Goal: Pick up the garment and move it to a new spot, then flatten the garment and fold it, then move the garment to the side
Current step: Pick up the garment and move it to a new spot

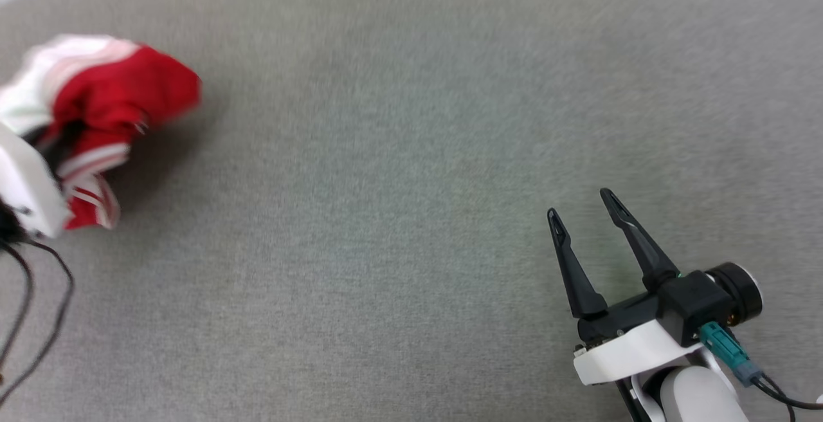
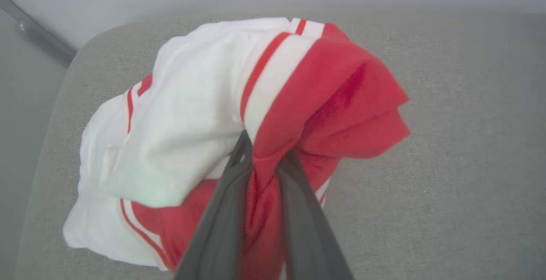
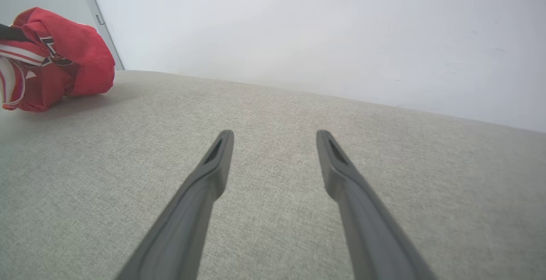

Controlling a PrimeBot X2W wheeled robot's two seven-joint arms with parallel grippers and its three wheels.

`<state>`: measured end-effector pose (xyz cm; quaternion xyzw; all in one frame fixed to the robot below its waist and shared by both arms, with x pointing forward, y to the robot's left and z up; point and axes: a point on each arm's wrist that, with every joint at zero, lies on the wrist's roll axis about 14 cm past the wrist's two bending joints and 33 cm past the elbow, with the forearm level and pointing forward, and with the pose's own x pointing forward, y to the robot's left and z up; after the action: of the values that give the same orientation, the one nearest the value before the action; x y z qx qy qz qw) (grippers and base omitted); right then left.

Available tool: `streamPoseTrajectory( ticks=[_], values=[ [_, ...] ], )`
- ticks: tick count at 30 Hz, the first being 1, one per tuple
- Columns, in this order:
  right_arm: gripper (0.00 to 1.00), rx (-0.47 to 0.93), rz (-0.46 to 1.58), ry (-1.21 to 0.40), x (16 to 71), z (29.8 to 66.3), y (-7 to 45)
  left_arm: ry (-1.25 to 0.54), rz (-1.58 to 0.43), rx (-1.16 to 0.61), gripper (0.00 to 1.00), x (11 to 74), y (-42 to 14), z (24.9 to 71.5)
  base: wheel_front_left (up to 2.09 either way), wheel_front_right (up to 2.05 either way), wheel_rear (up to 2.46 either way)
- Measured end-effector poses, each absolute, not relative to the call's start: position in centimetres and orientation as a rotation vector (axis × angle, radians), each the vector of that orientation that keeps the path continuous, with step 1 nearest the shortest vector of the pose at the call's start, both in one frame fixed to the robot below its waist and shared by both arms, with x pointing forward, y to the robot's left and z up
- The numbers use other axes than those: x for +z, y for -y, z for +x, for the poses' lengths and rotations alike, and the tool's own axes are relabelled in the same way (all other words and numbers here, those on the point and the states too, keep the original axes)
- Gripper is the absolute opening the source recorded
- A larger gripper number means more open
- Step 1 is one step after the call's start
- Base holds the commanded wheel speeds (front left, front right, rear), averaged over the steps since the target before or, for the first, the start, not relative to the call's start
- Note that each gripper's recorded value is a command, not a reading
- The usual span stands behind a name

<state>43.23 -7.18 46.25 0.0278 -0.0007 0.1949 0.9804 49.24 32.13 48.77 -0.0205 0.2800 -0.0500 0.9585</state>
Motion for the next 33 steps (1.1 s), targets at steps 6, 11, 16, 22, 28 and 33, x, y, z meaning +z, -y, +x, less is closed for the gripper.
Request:
streamPoseTrajectory(
  ticks=[6, 11, 16, 22, 28, 33],
  values=[
    [1.00, 0.334, 0.038, 0.092, 50.1, 42.0, 9.1, -0.472, -0.014, -0.323, 0.00, 50.3, -23.2, 47.9, 0.00, 0.00, 0.00],
    [1.00, 0.266, 0.043, 0.131, 51.7, 41.0, 11.4, -0.433, -0.087, -0.523, 0.00, 50.2, -12.3, 46.7, 0.00, 0.00, 0.00],
    [1.00, 0.198, 0.036, 0.153, 52.7, 40.4, 13.8, -0.468, -0.119, -0.681, 0.00, 48.2, -3.7, 44.4, 0.00, 0.00, 0.00],
    [1.00, 0.119, 0.029, 0.175, 53.5, 39.9, 16.5, -0.521, -0.142, -0.830, 0.00, 45.8, 4.6, 42.1, 0.00, 0.00, 0.00],
    [1.00, 0.067, 0.020, 0.166, 53.4, 39.1, 18.2, -0.544, -0.116, -0.961, 1.00, 44.3, 9.8, 39.9, 0.00, 0.00, 0.00],
    [1.00, 0.051, 0.019, 0.176, 53.8, 38.7, 18.7, -0.479, -0.112, -0.997, 1.00, 45.2, 10.7, 39.7, 0.00, 0.00, 0.00]
  ],
)
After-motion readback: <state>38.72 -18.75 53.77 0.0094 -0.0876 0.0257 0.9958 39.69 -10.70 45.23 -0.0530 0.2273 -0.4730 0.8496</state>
